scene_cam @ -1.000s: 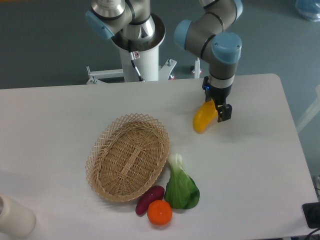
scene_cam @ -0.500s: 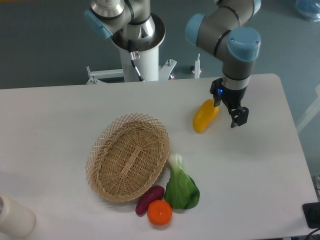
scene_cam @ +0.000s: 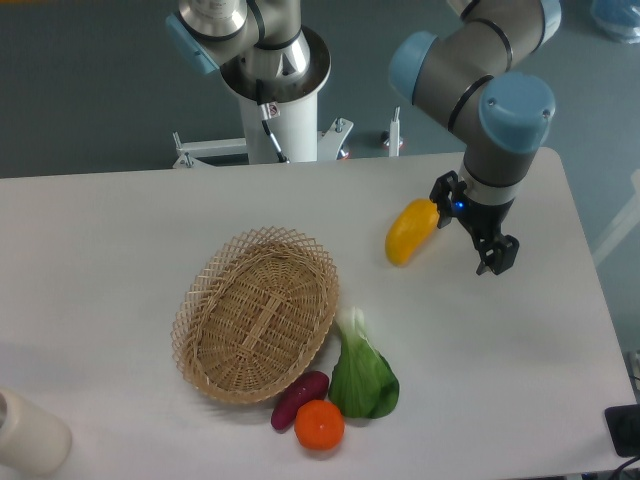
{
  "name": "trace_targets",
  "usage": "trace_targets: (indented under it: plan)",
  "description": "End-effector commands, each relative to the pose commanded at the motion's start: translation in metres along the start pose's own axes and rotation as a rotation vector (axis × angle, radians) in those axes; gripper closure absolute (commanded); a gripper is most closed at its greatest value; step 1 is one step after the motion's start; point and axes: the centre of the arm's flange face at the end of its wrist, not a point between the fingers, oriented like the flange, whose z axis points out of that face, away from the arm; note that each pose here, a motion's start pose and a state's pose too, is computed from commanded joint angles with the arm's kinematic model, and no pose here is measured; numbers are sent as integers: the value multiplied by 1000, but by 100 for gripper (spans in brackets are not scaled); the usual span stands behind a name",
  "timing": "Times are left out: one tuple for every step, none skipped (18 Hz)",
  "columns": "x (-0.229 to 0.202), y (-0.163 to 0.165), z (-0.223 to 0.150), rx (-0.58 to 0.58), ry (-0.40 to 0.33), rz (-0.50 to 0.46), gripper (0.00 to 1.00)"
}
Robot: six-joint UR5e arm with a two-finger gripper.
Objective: Place the mango on the table
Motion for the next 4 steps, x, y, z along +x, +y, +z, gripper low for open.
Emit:
trace_targets:
  plan:
    - [0, 0, 0, 2, 0, -5, 0]
    - [0, 0, 0, 2, 0, -6, 0]
    - [0, 0, 1, 2, 1, -8, 0]
    - [0, 0, 1, 2, 1, -9, 0]
